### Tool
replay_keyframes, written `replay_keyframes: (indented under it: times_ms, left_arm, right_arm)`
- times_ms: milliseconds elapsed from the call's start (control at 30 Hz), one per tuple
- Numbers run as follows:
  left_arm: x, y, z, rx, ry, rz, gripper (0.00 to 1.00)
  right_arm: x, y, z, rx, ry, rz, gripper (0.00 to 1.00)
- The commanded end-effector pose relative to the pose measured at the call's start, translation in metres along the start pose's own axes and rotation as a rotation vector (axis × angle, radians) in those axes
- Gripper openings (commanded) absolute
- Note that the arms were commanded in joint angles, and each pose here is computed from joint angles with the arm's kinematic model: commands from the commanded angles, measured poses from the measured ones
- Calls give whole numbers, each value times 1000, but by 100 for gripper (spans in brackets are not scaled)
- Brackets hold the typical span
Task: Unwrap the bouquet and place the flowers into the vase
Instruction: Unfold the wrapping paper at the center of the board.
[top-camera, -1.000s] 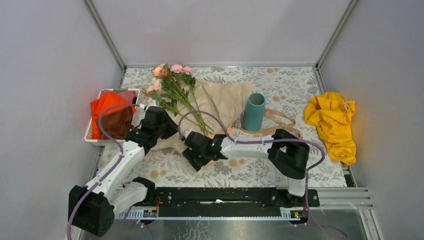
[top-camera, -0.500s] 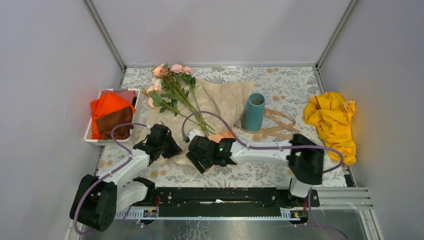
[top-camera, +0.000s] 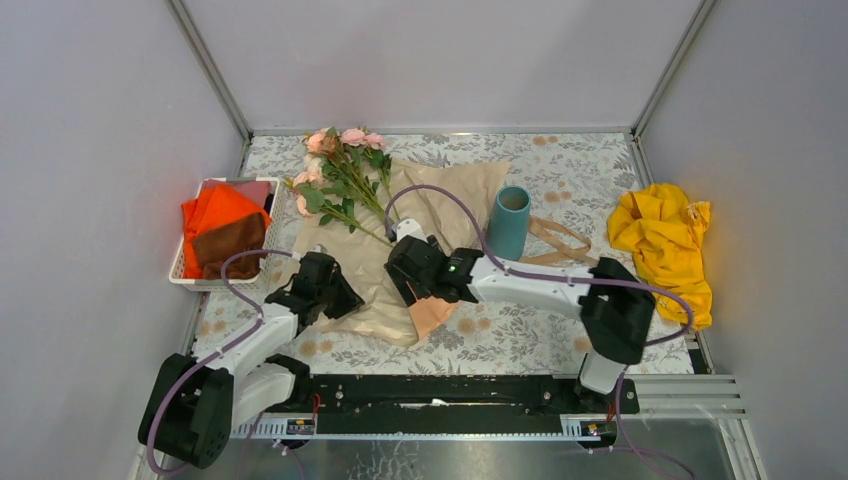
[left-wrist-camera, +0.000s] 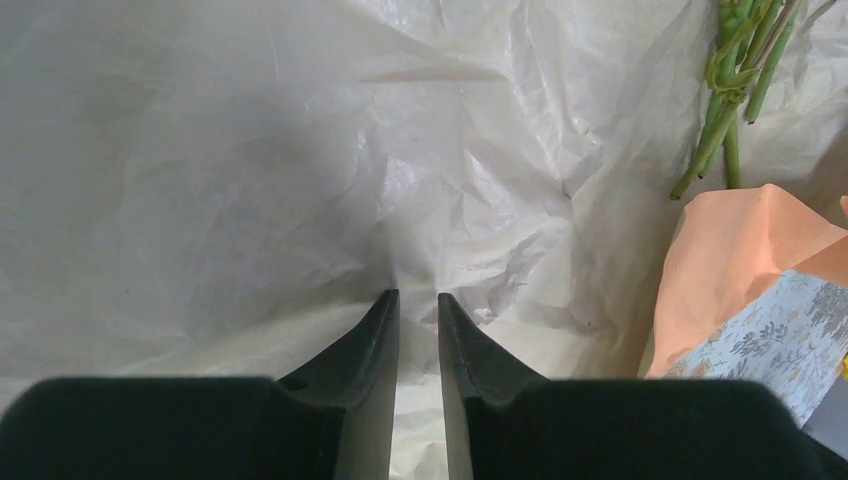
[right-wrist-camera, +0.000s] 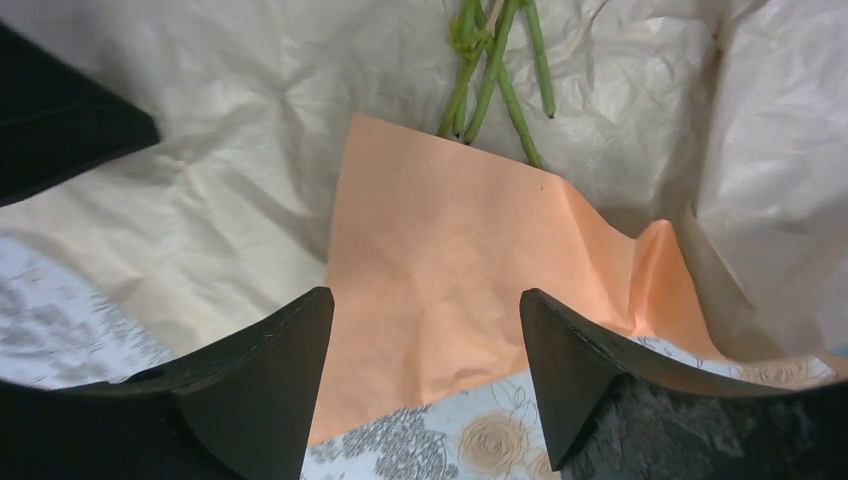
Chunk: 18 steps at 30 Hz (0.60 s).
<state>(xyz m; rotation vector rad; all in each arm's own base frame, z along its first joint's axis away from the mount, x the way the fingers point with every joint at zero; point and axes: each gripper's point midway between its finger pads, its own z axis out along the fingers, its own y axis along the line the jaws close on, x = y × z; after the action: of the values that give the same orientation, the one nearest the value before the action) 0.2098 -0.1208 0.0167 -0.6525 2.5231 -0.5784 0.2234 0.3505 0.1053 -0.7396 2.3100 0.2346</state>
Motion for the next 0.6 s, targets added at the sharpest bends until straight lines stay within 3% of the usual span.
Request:
replay_keyframes:
  times_ms: [0,267,567]
  left_arm:
    - [0,8,1,-8,-24,-3,27]
    - [-1,11,0,-19,-36,6,27]
    - [-1,12,3,-23,-34,9,27]
  right_arm:
    - [-20,0,20,37,-3,-36,76]
    - [-32,7,49,54,47,-66,76]
    - [5,18,54,-24,138,-32,70]
